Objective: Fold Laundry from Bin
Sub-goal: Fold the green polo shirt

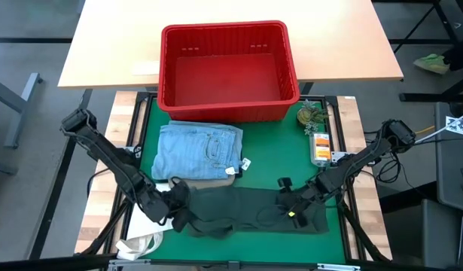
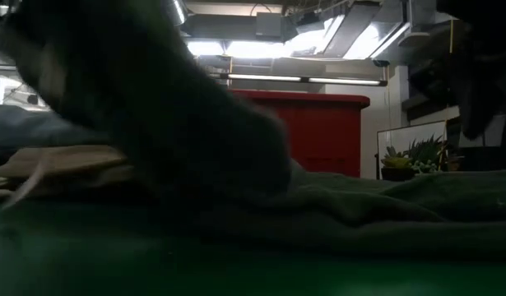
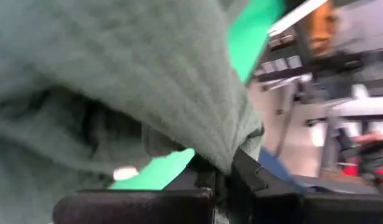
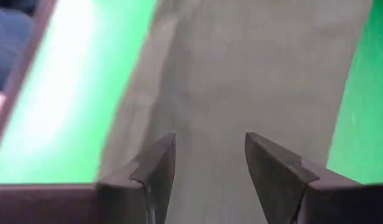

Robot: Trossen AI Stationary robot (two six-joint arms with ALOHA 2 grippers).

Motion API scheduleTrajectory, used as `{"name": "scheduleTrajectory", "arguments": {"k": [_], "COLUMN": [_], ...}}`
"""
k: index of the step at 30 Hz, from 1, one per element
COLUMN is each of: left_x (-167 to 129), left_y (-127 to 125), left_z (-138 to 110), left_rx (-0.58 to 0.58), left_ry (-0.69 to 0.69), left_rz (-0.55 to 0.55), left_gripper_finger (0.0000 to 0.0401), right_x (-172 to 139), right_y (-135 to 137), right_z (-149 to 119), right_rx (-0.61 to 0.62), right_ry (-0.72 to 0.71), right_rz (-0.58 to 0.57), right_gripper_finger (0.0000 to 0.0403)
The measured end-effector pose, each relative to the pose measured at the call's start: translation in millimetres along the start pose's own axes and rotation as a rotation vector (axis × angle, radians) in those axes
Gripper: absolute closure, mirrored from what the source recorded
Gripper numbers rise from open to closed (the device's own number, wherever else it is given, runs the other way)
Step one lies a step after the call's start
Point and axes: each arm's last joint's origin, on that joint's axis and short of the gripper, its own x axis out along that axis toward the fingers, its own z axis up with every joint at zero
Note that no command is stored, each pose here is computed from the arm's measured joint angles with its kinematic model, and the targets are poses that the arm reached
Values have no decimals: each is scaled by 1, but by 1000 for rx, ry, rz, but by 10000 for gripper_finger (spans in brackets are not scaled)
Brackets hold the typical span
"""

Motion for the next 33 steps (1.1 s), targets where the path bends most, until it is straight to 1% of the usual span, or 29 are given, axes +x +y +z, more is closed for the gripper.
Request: {"name": "scheduleTrajectory", "arguments": {"k": [3,6,11,15,18,20,23,27,33], "left_x": [1,3,6,7,11,15,21,26,25], "left_y": [-9,-15,-21,-24,-24,-24,-23,-22,-23], "left_z": [7,18,40,55,63,66,70,70,70], "left_rx": [26,65,104,137,158,175,197,206,232], "left_ry": [-39,-85,-153,-177,-191,-184,-164,-138,-147], "left_rz": [-90,-152,-223,-273,-294,-308,-318,-320,-331], "left_gripper_finger": [396,397,397,397,397,397,397,397,397], "right_x": [0,-1,-4,-15,-25,-25,-15,10,43], "right_y": [2,4,5,5,4,3,1,2,3], "right_z": [7,13,18,20,22,22,22,23,20], "right_rx": [0,-1,0,-10,-17,-8,-2,-6,-9], "right_ry": [-69,-132,-184,-229,-277,-292,-279,-245,-209], "right_rz": [13,34,66,75,39,-19,-80,-91,-121], "right_gripper_finger": [207,207,207,207,207,207,207,207,207]}}
